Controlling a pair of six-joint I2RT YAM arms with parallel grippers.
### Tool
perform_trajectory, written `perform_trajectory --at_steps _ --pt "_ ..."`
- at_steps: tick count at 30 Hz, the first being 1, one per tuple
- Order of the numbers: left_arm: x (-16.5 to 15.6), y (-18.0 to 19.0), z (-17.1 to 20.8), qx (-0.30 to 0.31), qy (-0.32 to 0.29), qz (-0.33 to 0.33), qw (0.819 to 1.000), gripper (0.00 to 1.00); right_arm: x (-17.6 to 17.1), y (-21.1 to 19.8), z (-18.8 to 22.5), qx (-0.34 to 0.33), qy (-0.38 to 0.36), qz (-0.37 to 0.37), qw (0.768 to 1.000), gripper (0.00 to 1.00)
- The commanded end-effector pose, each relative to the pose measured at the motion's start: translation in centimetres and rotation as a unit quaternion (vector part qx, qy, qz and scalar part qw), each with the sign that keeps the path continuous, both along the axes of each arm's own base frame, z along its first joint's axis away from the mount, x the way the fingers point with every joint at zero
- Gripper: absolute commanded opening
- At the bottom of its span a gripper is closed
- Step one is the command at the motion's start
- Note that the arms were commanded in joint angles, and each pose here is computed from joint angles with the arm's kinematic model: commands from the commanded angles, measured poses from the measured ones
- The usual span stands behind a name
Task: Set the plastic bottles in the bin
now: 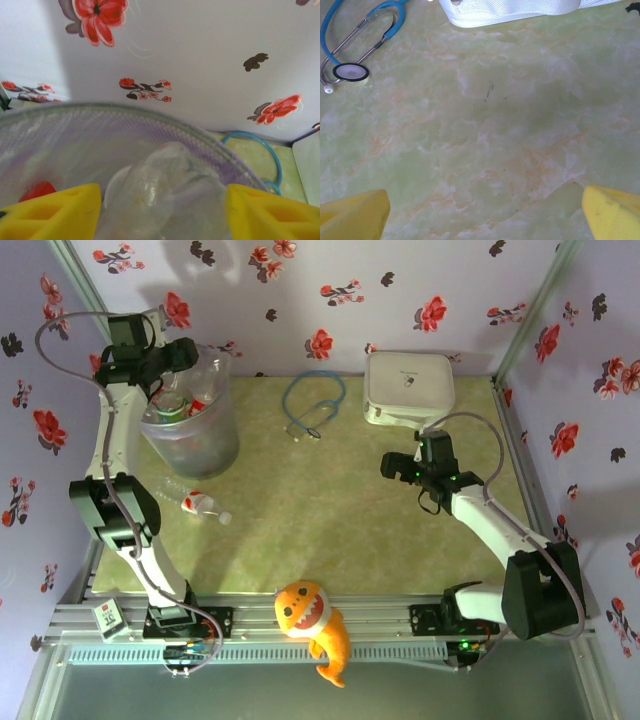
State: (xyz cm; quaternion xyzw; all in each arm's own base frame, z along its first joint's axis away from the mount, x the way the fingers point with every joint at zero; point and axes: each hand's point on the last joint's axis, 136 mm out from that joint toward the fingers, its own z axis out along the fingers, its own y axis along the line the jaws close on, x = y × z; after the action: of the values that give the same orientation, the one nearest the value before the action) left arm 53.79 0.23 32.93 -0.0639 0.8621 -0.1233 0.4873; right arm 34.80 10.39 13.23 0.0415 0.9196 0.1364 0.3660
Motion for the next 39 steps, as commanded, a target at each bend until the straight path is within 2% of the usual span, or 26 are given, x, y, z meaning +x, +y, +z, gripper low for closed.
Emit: perform_trajectory --at_steps 1,4,9,12,15,22,28,33,39 --pt "-1.3 0.1 2.2 0.011 -0.01 -0.007 1.0 0.78 0.3 0.0 0.7 0.002 -0.005 0.0 1.0 0.99" --pt "-1.3 0.3 5.4 0.017 -0.039 -0.004 0.999 0.88 0.2 0.0 0.7 0.002 -0.005 0.001 1.0 0.99" --pt "-2.7 1.3 10.9 0.022 -0.09 0.036 0.995 0.93 0.0 -0.1 0.7 0.001 -0.006 0.0 1.0 0.99" --pt "-5.4 3.2 12.2 0.002 -0.082 0.114 0.99 0.93 0.0 -0.2 0.6 0.0 -0.006 -0.001 1.0 0.99" --pt "-10.0 4.9 11.2 -0.029 -0.056 0.204 0.977 0.93 0.3 0.0 0.4 0.003 -0.007 -0.003 1.0 0.99" --pt "-21.7 5.6 5.5 -0.128 -0.063 0.314 0.938 0.91 1.0 0.4 -0.3 0.008 -0.004 0.002 1.0 0.99" --pt "-28.3 4.1 -2.0 -0.175 0.017 0.341 0.923 0.9 1.7 1.0 -0.9 0.021 0.0 0.006 1.0 0.99" --pt "-30.5 3.0 -8.6 -0.189 0.088 0.357 0.911 0.9 1.8 1.1 -0.8 0.026 -0.002 0.004 1.0 0.99" --pt "-30.2 2.4 -14.2 -0.183 0.145 0.37 0.899 0.91 1.0 0.5 -0.8 0.015 -0.003 -0.002 1.0 0.99"
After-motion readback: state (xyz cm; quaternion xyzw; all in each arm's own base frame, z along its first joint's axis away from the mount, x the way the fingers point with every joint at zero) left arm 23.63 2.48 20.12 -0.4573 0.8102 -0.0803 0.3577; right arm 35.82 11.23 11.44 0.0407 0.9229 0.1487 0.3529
